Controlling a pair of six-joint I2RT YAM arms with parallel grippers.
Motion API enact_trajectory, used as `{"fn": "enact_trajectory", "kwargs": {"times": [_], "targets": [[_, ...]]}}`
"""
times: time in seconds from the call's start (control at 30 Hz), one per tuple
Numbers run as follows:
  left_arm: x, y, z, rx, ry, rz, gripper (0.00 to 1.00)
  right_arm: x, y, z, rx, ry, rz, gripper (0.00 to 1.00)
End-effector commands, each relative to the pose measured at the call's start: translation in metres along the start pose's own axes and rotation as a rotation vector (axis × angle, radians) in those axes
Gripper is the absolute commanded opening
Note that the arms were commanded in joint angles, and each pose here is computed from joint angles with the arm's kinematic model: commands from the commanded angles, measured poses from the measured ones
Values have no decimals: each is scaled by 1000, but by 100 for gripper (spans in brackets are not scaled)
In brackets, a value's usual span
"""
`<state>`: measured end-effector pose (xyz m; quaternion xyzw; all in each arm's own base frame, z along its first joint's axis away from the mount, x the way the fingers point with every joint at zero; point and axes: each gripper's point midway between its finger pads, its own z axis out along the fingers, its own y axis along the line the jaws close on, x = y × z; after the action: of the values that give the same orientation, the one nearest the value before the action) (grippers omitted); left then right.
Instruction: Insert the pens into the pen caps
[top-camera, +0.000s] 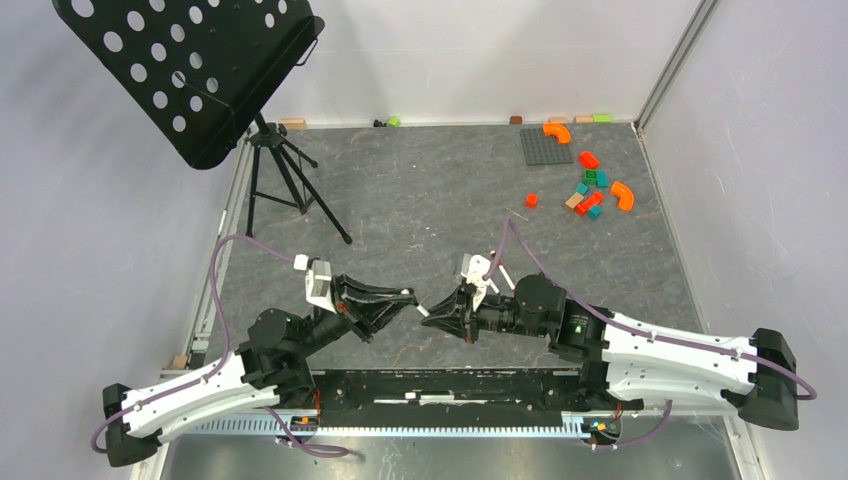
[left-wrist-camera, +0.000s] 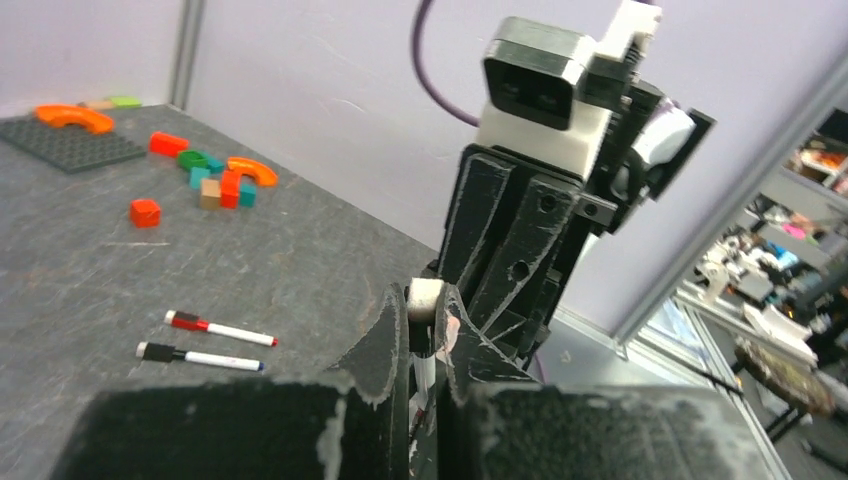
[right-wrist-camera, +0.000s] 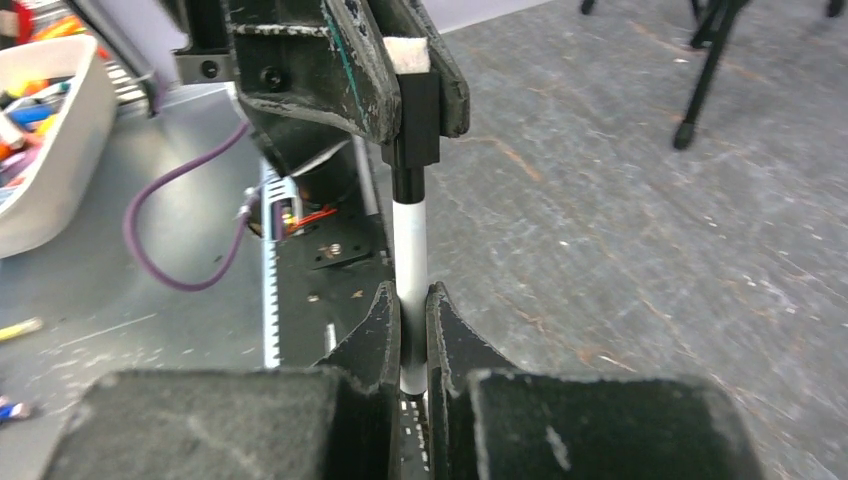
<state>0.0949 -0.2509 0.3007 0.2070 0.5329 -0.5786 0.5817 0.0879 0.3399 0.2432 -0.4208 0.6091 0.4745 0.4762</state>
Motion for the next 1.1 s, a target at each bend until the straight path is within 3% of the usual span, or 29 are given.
{"fn": "enact_trajectory", "kwargs": {"times": [0.0,0.53,0.8,0.9,1.07], "targets": [[32,41,-9,-204,65,-51,2,-68,-36,-4,224,-183,-51,0],[72,110,-9,-744,163,-320,2,-20,-96,23,497,-13,-112,0],[85,124,-12,-926,245,-352,3,-3,-104,32,515,21,-117,0],[83,123,-8,-910,237,-342,14,4,-103,35,506,42,-115,0],[69,122,-6,-888,241,-264,41,18,-102,31,500,77,-88,0]]}}
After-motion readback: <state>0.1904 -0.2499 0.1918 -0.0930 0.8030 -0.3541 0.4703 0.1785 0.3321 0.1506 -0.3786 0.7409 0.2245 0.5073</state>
